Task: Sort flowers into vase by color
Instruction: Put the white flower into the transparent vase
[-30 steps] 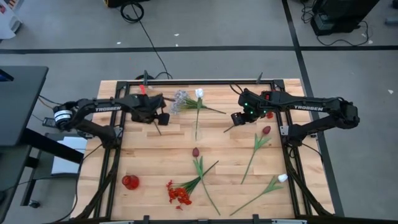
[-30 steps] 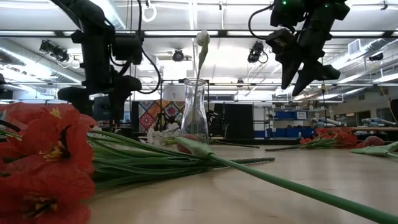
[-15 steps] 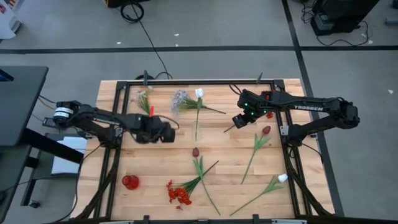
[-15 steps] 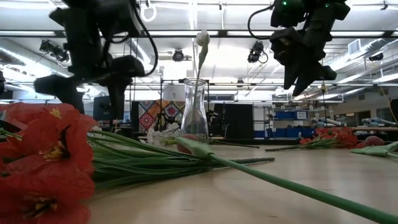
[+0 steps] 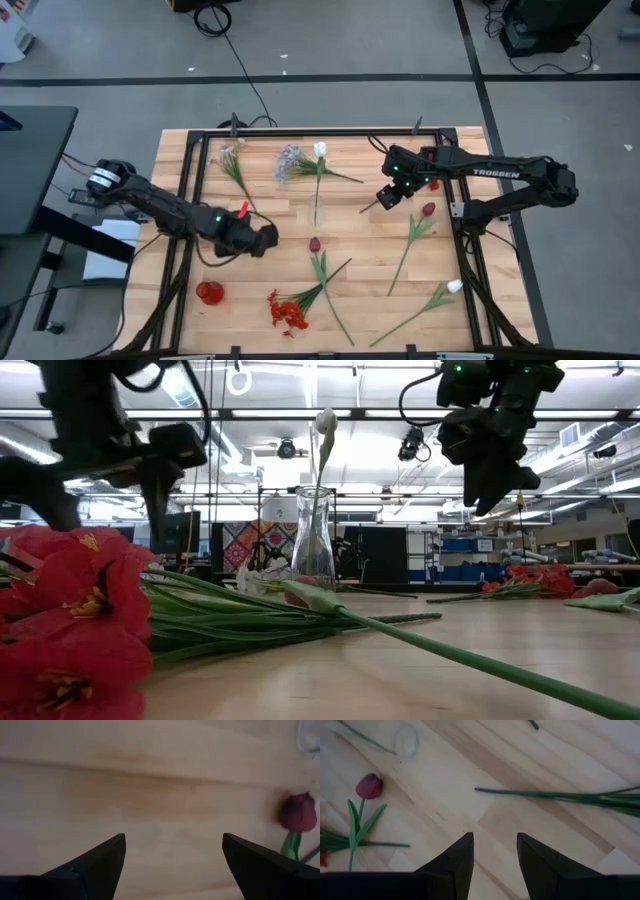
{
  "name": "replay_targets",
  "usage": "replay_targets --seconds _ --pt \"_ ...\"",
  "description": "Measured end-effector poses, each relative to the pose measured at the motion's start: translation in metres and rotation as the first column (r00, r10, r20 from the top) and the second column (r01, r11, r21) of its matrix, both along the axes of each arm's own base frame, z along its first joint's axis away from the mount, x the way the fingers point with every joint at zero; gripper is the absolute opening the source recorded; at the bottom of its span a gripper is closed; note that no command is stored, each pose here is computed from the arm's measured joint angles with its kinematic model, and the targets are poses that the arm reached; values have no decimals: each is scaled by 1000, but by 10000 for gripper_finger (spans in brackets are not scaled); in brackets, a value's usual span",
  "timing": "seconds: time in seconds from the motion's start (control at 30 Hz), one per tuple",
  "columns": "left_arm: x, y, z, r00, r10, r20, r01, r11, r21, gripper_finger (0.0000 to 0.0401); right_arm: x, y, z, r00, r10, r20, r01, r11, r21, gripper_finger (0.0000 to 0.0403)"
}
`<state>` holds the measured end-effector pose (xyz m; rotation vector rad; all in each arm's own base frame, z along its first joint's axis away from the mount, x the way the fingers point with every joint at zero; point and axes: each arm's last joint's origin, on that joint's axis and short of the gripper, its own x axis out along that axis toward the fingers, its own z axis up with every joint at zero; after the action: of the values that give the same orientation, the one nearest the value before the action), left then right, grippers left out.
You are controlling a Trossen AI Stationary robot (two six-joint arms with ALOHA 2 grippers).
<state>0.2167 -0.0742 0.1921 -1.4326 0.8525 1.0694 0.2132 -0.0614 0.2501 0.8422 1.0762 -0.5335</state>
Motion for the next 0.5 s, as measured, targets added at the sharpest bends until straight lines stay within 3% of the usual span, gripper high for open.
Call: replay_targets --seconds 0.23,0.33,0.5 --pt "-2 -22 2 997 -48 64 51 998 -36 336 2 8 0 999 52 -5 -52 999 -4 158" --pt "-2 -26 3 988 -117 102 114 993 36 336 4 16 0 997 74 -5 -74 997 5 158" --pt "-2 -28 4 979 -166 117 158 984 78 336 8 43 0 997 79 -10 -79 995 53 158"
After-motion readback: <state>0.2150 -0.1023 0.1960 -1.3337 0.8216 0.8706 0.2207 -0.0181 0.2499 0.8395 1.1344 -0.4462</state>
